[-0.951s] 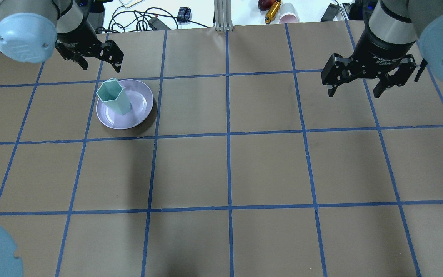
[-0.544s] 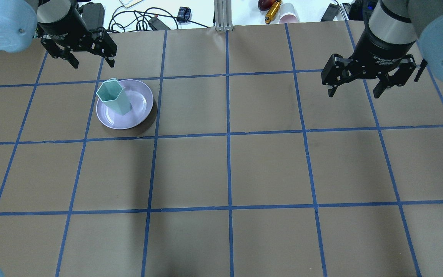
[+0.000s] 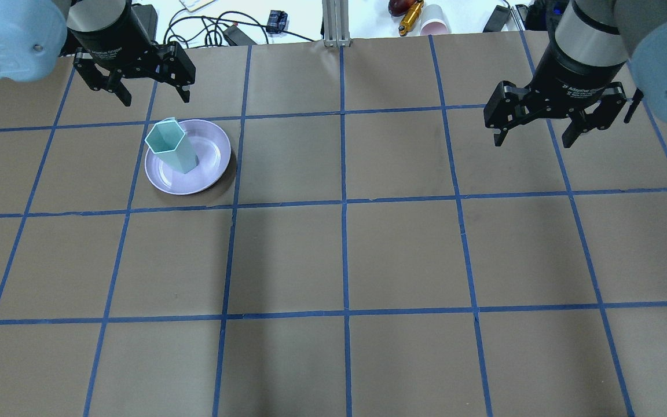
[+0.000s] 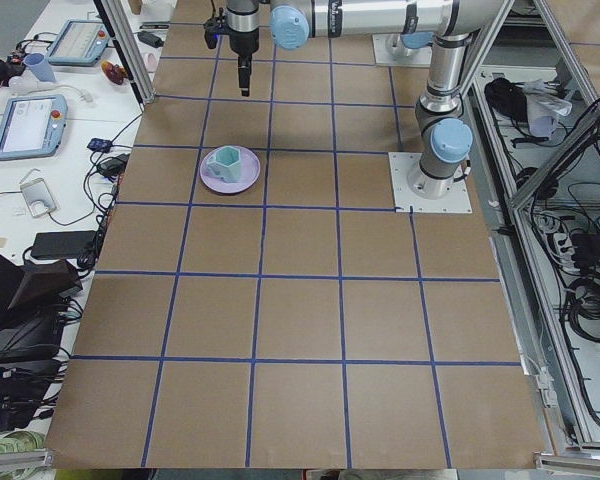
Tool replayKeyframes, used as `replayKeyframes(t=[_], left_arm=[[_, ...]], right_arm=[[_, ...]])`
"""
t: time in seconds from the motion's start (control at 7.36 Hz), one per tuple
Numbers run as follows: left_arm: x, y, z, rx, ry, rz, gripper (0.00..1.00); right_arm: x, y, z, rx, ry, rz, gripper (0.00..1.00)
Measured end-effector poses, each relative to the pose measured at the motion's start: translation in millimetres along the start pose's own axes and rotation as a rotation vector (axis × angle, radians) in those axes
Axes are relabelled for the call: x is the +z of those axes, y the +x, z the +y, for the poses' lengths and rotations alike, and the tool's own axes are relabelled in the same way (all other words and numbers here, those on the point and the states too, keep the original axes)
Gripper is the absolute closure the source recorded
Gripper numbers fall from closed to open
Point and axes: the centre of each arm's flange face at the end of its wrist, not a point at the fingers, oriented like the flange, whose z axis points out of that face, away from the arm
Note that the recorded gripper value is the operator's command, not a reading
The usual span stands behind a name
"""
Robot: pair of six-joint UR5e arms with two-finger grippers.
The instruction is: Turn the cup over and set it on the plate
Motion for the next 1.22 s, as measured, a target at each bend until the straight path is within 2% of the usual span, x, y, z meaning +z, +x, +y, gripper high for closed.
replayKeyframes(t=[0.54,1.22], left_arm=[[-7,0,13,0.004,-0.031,0.001,0.00],[-14,-1,19,0.001,-0.034,0.006,0.00]], right_arm=[[0,0,0,0.000,0.000,0.000,0.00],[0,0,0,0.000,0.000,0.000,0.00]])
